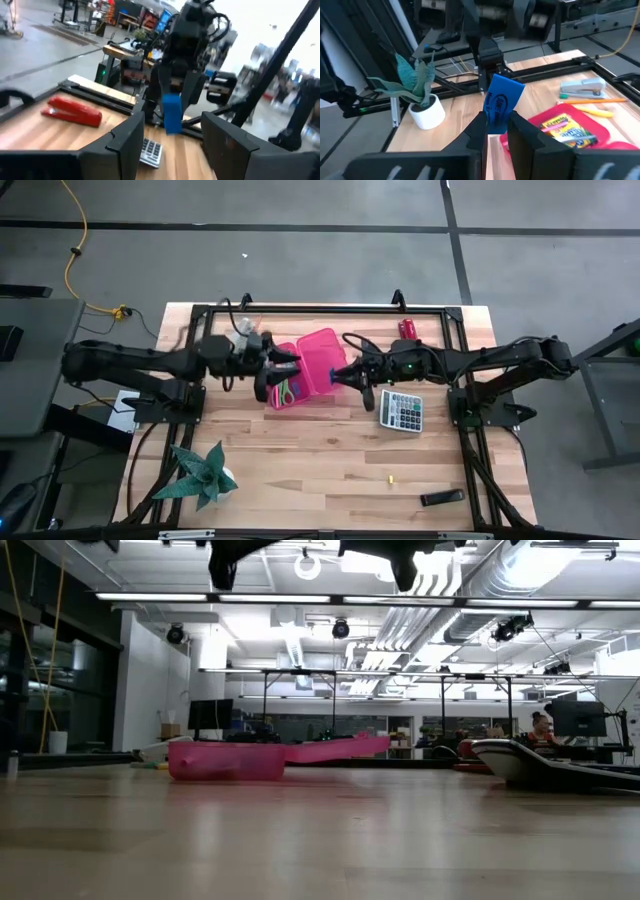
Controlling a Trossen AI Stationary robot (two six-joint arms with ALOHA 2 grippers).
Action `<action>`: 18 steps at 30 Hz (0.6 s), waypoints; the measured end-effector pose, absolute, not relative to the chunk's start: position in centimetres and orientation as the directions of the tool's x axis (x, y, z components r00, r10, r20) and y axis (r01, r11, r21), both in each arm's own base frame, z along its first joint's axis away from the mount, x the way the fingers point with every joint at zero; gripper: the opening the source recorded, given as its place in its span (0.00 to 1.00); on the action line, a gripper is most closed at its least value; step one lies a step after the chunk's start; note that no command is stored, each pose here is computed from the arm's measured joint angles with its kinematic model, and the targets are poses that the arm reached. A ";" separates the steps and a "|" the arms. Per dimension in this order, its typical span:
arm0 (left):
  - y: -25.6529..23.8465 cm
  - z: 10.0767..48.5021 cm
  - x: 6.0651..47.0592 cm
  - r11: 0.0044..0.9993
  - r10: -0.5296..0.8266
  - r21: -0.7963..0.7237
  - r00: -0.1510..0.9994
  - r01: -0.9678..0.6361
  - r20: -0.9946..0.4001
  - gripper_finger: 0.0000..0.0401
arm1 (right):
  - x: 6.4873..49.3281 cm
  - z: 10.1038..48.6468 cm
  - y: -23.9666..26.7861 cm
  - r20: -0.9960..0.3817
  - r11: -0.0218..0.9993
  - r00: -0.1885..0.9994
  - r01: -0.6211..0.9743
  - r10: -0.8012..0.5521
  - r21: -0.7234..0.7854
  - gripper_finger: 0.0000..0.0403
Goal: Pack school essentials
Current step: Put the blue eraser into the pink pencil box
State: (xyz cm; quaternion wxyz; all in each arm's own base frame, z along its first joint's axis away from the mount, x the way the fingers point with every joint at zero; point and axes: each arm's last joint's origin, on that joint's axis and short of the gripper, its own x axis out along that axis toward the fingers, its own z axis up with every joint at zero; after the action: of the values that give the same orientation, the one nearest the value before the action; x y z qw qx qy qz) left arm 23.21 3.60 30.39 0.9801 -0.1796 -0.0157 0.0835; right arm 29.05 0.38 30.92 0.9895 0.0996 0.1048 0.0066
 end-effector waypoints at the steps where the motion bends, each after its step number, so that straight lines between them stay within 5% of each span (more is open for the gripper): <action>1: 3.5 29.5 23.2 0.908 0.180 -0.389 0.984 -0.159 0.017 0.46 | 29.0 30.9 0.4 -0.211 0.980 0.977 0.017 0.025 0.197 0.10; 18: 3.9 27.1 27.0 0.916 0.133 -0.378 0.991 -0.133 -0.027 0.46 | 32.9 29.9 0.1 -0.356 0.991 0.934 0.078 -0.035 0.107 0.10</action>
State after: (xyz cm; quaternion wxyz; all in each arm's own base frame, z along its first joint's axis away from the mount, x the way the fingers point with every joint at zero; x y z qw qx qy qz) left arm 27.03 3.86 27.15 0.9789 -0.1929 0.0006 0.0679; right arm 32.86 0.14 29.95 0.9815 0.0596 0.1796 -0.0289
